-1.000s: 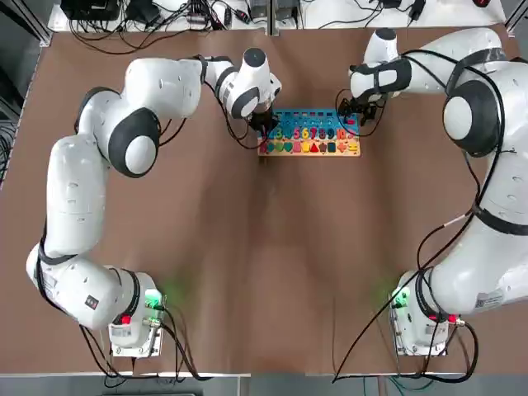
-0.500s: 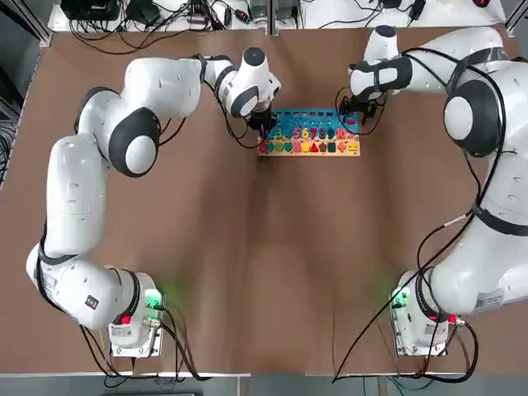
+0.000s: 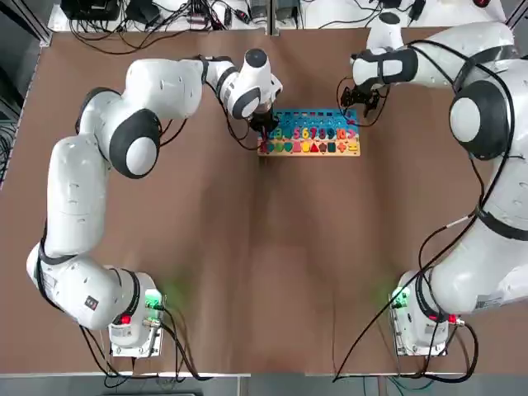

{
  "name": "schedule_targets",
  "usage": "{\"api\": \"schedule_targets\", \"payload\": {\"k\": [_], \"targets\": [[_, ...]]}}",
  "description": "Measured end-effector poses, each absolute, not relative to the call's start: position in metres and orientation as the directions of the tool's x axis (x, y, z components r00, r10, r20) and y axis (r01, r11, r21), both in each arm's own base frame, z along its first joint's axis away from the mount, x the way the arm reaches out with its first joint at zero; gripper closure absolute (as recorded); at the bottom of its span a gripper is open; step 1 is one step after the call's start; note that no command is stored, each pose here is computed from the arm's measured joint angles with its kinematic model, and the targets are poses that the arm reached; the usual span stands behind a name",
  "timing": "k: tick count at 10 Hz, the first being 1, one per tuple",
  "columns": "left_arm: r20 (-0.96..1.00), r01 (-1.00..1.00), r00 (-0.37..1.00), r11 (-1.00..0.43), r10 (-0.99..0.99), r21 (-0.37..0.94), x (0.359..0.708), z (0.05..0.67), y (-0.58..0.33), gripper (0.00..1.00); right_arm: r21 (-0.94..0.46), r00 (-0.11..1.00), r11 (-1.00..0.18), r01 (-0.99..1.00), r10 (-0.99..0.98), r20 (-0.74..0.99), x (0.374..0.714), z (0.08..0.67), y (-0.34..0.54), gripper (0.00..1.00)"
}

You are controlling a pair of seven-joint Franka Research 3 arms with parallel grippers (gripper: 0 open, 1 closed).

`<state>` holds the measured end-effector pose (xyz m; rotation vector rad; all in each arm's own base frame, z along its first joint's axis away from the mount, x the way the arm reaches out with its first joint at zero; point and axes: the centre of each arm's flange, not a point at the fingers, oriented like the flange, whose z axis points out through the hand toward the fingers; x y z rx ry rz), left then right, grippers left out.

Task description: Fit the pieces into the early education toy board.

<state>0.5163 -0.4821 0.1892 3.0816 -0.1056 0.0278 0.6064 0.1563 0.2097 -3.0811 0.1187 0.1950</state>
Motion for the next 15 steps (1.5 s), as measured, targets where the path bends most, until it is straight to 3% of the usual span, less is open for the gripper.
{"api": "schedule_targets", "payload": {"k": [11, 15], "targets": [[-0.003, -0.067, 0.998, -0.998, -0.067, 0.024, 0.527, 0.188, -0.481, 0.87, -0.032, 0.968, -0.984, -0.174, -0.165, -0.187, 0.635, 0.334, 0.082, 0.01], [-0.005, -0.082, 0.997, -0.996, -0.082, 0.021, 0.519, 0.188, -0.489, 0.87, -0.072, 0.989, -0.988, -0.135, -0.129, -0.077, 0.663, 0.393, 0.029, 0.01]]}}
